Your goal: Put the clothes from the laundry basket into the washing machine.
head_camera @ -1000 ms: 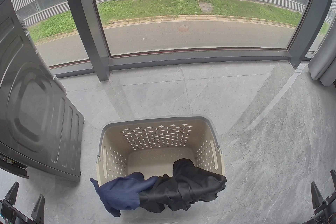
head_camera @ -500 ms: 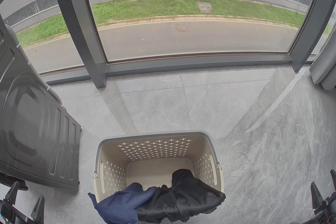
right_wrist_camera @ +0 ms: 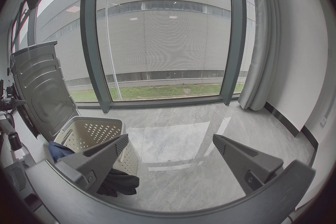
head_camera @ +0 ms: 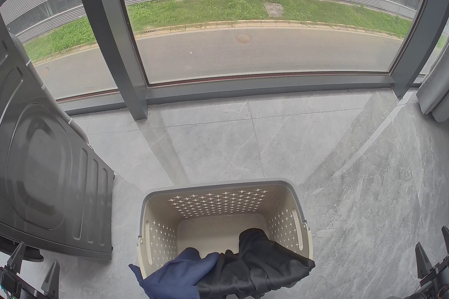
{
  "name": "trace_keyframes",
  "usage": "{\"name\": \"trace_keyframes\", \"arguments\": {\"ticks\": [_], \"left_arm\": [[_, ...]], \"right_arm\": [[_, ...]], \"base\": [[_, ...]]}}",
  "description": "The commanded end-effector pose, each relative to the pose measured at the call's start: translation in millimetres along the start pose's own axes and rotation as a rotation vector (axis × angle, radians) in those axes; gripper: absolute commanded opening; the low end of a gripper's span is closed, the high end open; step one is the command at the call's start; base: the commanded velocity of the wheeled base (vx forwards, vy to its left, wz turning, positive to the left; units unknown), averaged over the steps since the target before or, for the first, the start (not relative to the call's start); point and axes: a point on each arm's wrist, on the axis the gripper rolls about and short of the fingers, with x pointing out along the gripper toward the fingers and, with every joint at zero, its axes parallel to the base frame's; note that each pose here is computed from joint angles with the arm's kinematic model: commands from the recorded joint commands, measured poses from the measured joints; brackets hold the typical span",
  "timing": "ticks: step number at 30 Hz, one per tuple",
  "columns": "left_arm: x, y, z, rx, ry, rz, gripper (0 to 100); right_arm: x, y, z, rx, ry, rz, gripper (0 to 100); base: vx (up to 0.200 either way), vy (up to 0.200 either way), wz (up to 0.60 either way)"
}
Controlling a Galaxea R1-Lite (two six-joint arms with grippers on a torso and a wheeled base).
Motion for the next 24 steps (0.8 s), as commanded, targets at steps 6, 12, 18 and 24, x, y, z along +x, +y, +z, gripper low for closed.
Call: {"name": "trace_keyframes", "arguments": {"ticks": [6, 12, 18, 24], "left_arm": [[0.3, 0.3, -5.2, 0.000, 0.004, 0.001, 100], [0.2, 0.3, -4.8, 0.000, 0.003, 0.000, 100], [0.2, 0.3, -4.8, 0.000, 0.003, 0.000, 100], [0.3, 0.3, -5.2, 0.000, 0.004, 0.000, 100]], "right_arm": [[0.1, 0.0, -5.2, 0.000, 0.001, -0.001, 100], [0.1, 0.0, -5.2, 0.000, 0.001, -0.001, 100], [0.1, 0.0, -5.2, 0.000, 0.001, -0.001, 100], [0.1, 0.0, -5.2, 0.000, 0.001, -0.001, 100]], "base": [[0.100, 0.000, 0.00], [0.200, 0.000, 0.00], [0.000, -0.033, 0.00], [0.000, -0.100, 0.00]]}}
